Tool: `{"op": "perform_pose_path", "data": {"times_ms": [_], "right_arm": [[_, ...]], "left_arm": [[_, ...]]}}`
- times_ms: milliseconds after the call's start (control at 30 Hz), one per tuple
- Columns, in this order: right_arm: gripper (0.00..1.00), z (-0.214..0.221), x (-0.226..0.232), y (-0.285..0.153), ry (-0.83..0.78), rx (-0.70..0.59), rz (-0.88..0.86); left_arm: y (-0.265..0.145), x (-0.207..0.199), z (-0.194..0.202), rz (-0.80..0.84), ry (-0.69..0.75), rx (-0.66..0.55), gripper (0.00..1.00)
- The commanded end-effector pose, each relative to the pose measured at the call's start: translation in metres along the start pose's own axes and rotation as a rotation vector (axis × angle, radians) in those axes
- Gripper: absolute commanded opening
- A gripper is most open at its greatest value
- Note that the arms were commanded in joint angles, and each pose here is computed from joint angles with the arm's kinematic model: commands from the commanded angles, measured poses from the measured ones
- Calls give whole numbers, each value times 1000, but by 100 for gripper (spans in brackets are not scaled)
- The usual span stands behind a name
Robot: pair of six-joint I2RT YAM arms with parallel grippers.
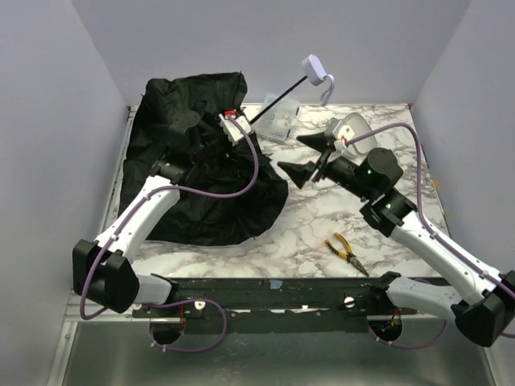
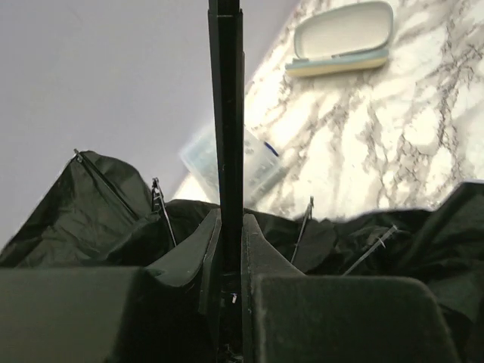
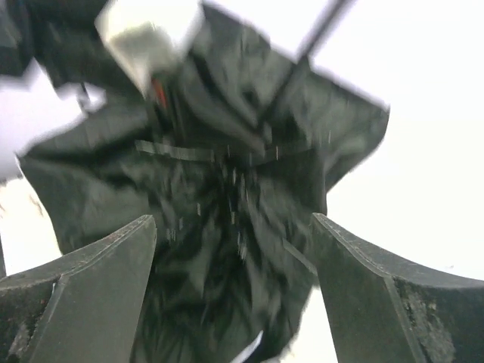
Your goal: Open the umbrella
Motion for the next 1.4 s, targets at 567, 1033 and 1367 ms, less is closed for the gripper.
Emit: {"op": "perform_pose_path", "data": {"times_ms": [567, 1033, 1367], "right_arm": [[93, 32, -88, -31, 386, 384, 85], [93, 41, -29, -13, 558, 575, -318], [93, 90, 21, -6, 474, 806, -431]], "left_arm": [[-76, 39, -93, 58, 1125, 14, 0], [-55, 60, -46, 56, 1380, 213, 0], [-46, 65, -37, 54, 1414, 241, 0]]}}
Point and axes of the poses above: each gripper's point midway between its finger pads, its own y axis out along the fingers, its own x axis along the line the jaws close on, z = x × y, the point moved 2 cm from there along -y, back along the fingers, and after that the axes turned 3 degrees about y, right-handed, at the moved point
